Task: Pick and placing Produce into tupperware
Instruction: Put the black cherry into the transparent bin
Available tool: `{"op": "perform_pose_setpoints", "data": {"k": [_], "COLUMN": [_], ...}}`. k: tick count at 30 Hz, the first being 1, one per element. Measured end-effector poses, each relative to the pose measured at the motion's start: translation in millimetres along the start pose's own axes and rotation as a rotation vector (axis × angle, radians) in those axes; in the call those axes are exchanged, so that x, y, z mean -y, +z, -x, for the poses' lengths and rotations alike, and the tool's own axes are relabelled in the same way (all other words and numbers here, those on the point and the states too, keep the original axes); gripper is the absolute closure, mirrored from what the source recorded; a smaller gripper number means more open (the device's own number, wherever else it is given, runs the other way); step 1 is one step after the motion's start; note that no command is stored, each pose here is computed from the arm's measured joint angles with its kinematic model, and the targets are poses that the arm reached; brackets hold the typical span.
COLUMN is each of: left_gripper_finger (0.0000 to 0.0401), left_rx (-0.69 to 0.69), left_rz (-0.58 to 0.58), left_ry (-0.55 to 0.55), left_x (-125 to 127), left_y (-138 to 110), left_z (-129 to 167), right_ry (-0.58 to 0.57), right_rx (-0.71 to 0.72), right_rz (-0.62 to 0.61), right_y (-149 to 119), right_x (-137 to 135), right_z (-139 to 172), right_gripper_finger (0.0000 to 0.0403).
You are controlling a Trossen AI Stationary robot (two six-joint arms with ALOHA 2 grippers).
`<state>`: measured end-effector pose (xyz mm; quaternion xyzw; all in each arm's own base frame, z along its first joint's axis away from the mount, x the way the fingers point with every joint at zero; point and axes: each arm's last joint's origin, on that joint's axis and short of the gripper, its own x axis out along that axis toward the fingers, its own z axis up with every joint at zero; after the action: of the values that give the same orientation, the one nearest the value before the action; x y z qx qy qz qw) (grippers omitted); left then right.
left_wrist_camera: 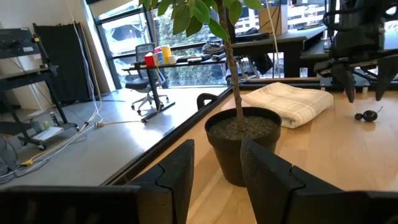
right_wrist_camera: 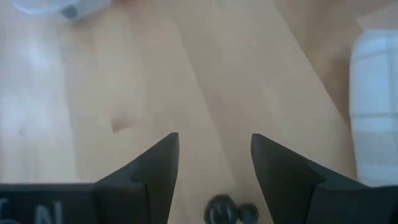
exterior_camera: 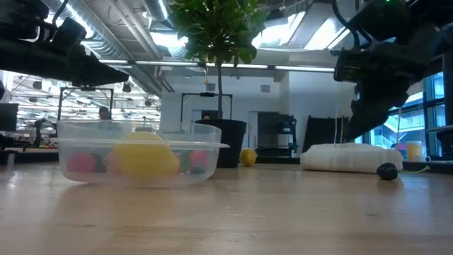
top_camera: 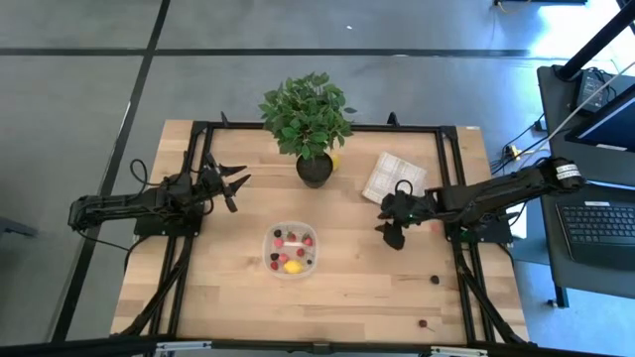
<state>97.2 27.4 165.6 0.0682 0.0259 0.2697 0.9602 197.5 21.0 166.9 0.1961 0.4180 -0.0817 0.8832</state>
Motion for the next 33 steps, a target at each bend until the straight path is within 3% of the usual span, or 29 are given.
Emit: {"op": "perform_pose_setpoints", "data": {"k": [8, 16, 23, 33], "left_gripper_finger": [0.0275, 0.0275, 0.0275, 0.0275], "left_rx": [0.000, 0.000, 0.000, 0.000], "left_rz": [0.001, 0.002, 0.002, 0.002], "left_ry": [0.000, 0.000, 0.000, 0.000], "left_x": [0.0, 0.0, 0.0, 0.0], "left_y": [0.0, 0.0, 0.0, 0.0], "left_z": [0.0, 0.0, 0.0, 0.0], "right_ry": [-0.114, -0.120, -0.193, -0.240], "right_rx": [-0.048, -0.119, -0.197, -0.213], "right_rz": [0.042, 0.030, 0.036, 0.027], "right_y": [-15.1, -29.0, -40.5, -41.9], "right_x": [-11.1, -21.4, -22.3, -22.6], "right_z": [4.0, -1.4, -18.1, -26.1], "right_gripper_finger": [0.0201, 0.0201, 0.0201, 0.0201]}}
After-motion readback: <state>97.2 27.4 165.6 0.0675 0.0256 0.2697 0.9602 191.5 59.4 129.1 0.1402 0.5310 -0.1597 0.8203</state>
